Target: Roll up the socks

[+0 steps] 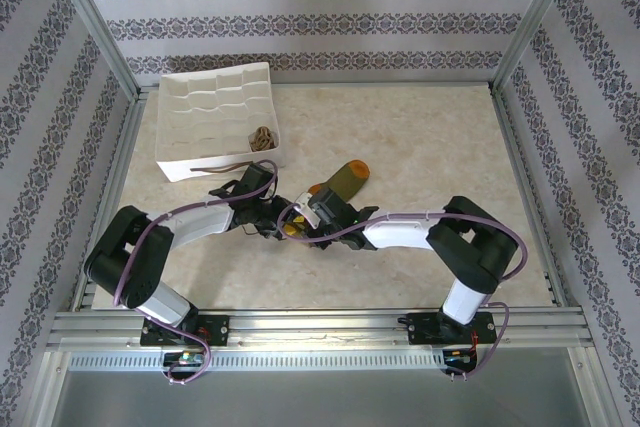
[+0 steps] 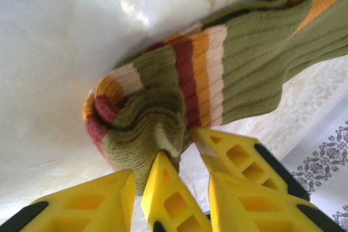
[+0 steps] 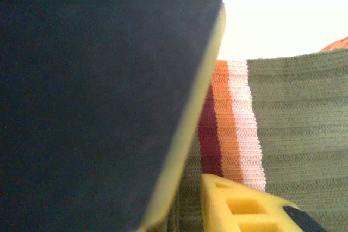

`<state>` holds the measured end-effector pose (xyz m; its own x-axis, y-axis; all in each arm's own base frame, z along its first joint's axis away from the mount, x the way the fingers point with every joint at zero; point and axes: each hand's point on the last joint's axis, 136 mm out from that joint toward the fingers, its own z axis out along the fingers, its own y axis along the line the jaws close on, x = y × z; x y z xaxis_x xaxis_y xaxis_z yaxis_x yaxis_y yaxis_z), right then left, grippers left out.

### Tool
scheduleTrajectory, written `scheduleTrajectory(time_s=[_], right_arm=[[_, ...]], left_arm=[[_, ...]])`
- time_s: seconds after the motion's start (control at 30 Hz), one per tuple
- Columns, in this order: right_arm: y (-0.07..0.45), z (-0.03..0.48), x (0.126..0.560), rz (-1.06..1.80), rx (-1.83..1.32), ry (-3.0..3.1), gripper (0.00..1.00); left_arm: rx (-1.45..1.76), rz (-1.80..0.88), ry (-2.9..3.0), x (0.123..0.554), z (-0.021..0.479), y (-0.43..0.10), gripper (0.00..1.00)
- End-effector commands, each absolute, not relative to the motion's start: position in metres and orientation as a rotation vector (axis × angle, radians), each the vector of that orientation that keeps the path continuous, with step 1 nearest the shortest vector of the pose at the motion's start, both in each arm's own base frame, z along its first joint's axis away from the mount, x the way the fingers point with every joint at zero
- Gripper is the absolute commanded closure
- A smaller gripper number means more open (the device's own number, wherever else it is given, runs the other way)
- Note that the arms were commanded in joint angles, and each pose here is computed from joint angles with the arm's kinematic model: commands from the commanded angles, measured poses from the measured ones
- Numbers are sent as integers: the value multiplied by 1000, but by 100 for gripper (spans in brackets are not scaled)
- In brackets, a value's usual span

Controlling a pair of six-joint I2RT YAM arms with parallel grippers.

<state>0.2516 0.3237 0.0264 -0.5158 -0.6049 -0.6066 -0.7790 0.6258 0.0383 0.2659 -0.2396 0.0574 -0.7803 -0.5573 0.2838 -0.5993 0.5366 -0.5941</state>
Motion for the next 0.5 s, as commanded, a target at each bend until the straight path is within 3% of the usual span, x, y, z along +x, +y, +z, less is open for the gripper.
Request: scheduleTrajectory(time_s=[0.0,0.2,0.47], right_arm=[[310,2,241,372,-1122,2401,71],[304,-5,234,395,-1123,2434,71],[302,-9,233,451,-1096,2479,69]], left_arm=[[1022,1121,-2752,272,82,-228,57],[1072,1077,-2751,264,65,-203,62],[963,1229,-2747,286,59,-224,63]])
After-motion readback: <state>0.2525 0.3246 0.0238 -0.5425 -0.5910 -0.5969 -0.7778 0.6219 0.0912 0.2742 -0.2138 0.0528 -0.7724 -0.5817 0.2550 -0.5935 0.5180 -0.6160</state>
